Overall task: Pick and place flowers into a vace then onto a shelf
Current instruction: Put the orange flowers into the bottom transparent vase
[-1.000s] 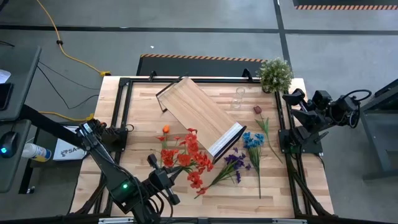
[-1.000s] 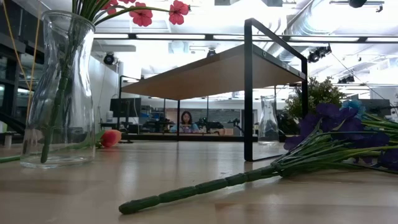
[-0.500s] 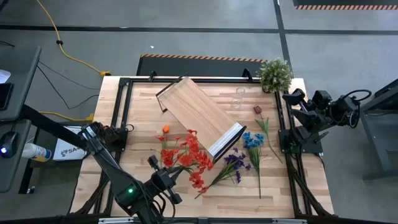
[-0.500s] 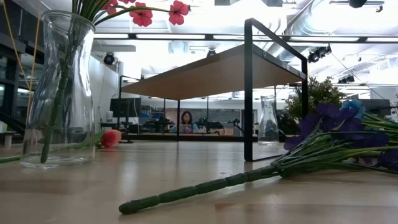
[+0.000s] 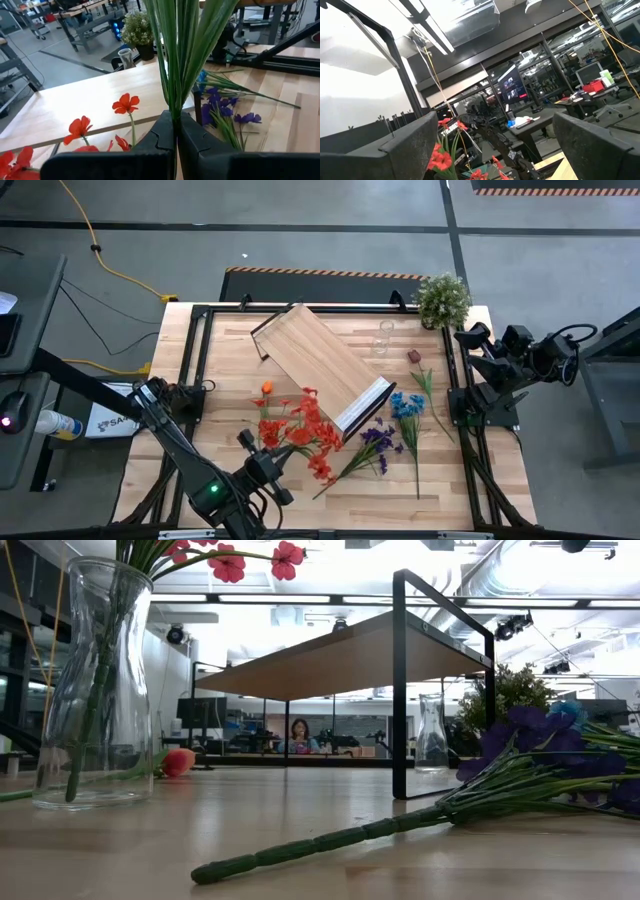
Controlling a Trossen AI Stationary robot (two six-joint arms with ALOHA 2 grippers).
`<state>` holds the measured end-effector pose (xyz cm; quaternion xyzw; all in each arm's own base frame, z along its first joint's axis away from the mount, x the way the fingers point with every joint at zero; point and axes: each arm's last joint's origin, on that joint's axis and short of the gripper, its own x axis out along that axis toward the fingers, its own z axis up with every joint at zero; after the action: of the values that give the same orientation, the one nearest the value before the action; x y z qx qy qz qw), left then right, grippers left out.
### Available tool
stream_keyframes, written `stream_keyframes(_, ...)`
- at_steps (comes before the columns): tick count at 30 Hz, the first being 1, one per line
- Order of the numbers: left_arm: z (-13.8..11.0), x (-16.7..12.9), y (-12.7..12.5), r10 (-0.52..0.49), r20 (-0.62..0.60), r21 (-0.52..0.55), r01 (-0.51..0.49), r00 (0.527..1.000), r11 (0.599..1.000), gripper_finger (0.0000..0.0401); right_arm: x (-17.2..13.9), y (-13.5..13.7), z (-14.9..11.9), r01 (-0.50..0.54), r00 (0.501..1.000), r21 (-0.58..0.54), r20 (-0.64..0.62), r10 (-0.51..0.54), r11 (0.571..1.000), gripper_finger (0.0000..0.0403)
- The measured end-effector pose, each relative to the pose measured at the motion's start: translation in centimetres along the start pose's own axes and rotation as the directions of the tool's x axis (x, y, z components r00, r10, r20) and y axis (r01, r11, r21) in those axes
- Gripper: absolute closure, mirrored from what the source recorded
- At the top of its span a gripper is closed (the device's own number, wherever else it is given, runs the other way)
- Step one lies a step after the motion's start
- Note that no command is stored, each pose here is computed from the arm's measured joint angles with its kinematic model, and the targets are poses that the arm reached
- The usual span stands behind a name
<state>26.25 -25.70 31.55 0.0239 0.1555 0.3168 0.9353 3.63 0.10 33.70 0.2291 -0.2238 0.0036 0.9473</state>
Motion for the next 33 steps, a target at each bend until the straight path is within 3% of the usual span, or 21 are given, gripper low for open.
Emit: stream_keyframes(33, -4.0, 1.3, -1.0, 0.075, -0.084, -0.02, -0.076, 0.994, 0.997, 0.0363, 0.4, 0.1, -0.1, 0.001, 1.0, 0.022, -0.004, -0.001, 1.0, 0.0022)
